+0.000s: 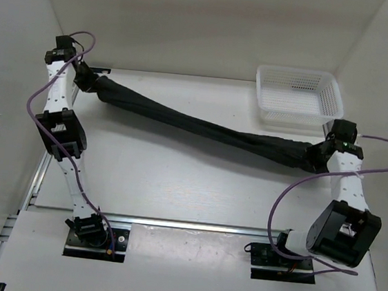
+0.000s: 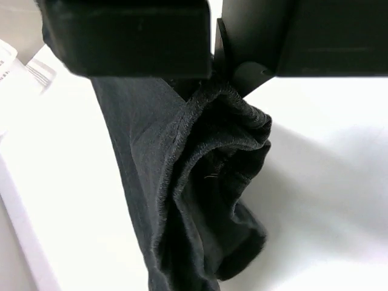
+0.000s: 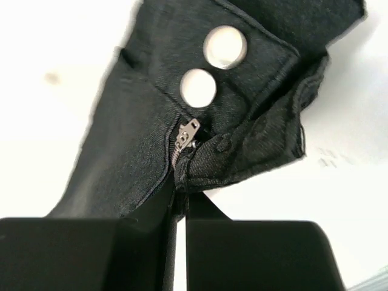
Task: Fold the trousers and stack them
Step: Fold the trousers
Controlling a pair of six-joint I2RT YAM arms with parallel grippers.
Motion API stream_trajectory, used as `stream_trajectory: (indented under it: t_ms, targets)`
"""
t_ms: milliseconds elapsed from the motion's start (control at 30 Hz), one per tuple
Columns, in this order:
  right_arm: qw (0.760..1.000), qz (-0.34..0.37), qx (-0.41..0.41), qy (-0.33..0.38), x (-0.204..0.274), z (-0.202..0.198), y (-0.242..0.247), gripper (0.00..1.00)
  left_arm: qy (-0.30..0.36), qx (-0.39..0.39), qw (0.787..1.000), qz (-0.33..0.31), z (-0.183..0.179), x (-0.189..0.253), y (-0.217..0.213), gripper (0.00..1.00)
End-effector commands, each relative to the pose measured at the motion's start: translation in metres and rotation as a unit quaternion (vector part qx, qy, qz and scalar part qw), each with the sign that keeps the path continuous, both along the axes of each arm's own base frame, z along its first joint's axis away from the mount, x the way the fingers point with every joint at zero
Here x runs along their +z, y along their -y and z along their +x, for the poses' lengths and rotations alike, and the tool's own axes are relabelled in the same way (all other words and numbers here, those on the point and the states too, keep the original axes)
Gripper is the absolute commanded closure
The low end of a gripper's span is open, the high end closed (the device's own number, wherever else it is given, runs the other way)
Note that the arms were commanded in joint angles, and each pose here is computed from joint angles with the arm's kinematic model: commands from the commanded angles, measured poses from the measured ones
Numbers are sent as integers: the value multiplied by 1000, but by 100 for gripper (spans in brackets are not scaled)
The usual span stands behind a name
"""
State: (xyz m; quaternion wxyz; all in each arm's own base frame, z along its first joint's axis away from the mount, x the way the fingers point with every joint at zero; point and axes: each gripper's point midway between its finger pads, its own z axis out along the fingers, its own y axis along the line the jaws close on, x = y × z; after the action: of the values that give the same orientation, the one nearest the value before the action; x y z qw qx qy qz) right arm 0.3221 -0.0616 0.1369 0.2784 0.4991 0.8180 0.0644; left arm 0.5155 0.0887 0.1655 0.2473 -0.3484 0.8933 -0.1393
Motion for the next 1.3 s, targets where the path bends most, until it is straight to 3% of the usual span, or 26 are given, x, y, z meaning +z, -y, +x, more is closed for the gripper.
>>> stream_trajectory:
  t_ms: [0,133,233,400,433,467,533,633,867,1033,1067,1100,1167,1200,1267]
  targets:
    - [994,-30,-73,-72,-33,-56,24,100,-20,80,994,74,-29,-12,-71,90]
    - [993,-34,-83,-83,-44,-89,22,100,-43,95,991,82,-56,-21,-81,90]
    - [993,-48,-89,-64,-30,-89,30,100,-26,95,991,95,-55,-4,-83,90]
    - [993,-80,-91,-1,31,-37,55,100,33,71,994,82,-22,32,-67,90]
    - [992,-82,-92,7,40,-26,59,100,75,73,990,95,-9,67,-72,90]
    - [990,-92,-94,43,69,-11,65,100,56,68,993,83,-8,58,-70,90]
    - [988,-103,-97,68,93,0,73,100,105,65,989,75,2,99,-65,90]
    - [982,-117,-103,105,128,8,78,100,143,63,986,60,5,121,-62,90]
    - [987,-116,-95,64,97,-26,67,100,83,78,992,61,-19,79,-76,90]
    - [990,-86,-107,-14,17,-87,47,99,-30,103,992,68,-60,1,-87,90]
    - [991,-80,-106,-33,6,-100,42,78,-42,116,990,68,-71,-3,-90,86]
    - [990,-79,-113,-40,0,-107,40,60,-61,123,988,68,-82,-14,-93,50]
    - [988,-86,-118,-50,-5,-122,39,22,-92,128,985,63,-103,-36,-86,5]
    - [987,-90,-121,-52,-5,-122,40,18,-114,133,983,60,-118,-50,-85,0]
    - [986,-99,-126,-37,11,-118,45,14,-107,139,983,62,-126,-48,-85,0]
